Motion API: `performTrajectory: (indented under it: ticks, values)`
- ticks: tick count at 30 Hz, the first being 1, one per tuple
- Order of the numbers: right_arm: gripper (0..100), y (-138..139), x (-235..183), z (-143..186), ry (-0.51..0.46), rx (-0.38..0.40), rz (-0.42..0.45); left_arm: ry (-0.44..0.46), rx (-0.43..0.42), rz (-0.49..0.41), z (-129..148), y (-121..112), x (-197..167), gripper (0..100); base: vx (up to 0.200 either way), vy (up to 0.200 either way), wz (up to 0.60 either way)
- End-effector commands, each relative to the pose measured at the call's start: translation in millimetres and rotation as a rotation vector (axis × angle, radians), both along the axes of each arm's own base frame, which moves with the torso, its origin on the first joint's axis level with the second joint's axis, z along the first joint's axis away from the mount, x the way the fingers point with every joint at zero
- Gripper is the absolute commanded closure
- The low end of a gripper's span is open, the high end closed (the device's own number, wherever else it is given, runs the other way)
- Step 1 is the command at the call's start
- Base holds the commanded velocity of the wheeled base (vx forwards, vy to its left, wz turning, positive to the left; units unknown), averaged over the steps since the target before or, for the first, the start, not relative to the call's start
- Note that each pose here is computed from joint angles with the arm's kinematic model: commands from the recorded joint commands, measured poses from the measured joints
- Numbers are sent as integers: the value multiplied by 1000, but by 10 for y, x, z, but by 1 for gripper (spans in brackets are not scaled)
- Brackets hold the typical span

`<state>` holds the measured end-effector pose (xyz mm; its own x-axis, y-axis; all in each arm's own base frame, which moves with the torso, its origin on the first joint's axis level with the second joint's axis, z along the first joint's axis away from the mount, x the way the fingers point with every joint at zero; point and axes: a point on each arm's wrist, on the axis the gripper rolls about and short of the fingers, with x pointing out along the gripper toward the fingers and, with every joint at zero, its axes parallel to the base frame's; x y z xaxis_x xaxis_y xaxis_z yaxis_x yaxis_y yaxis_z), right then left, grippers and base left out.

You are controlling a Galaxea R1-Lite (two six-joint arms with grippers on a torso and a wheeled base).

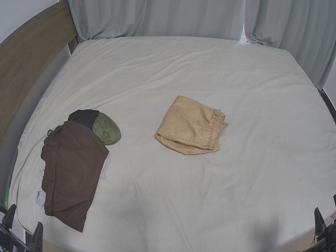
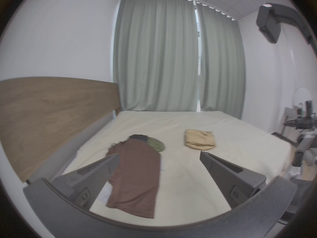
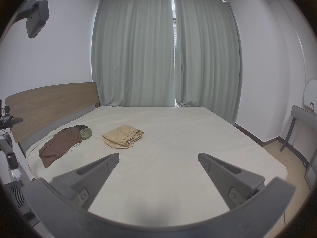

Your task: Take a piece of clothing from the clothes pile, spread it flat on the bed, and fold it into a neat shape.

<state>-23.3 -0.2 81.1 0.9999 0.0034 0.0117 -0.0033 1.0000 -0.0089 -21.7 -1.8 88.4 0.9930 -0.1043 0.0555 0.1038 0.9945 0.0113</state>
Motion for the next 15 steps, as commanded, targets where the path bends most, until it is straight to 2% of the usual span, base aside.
performTrajectory:
  ticks: [1, 5, 8, 12, 13, 15]
  values:
    - [0, 1, 8, -60, 21, 13, 7, -8, 40, 116, -61, 20, -16, 0, 0, 0, 0]
    - [0, 2, 8, -60, 21, 10, 9, 27, 25, 152, -67, 28, -25, 0, 0, 0, 0]
    - [0, 3, 8, -60, 21, 1, 15, 36, -27, 196, -65, 39, -28, 0, 0, 0, 0]
    - [0, 3, 8, -59, 19, -5, 17, 30, -23, 213, -62, 41, -25, 0, 0, 0, 0]
    - [0, 2, 8, -60, 21, 3, 12, 22, 12, 166, -64, 31, -24, 0, 0, 0, 0]
    - [0, 2, 8, -60, 21, 3, 13, 53, 15, 96, -116, 16, -13, 0, 0, 0, 0]
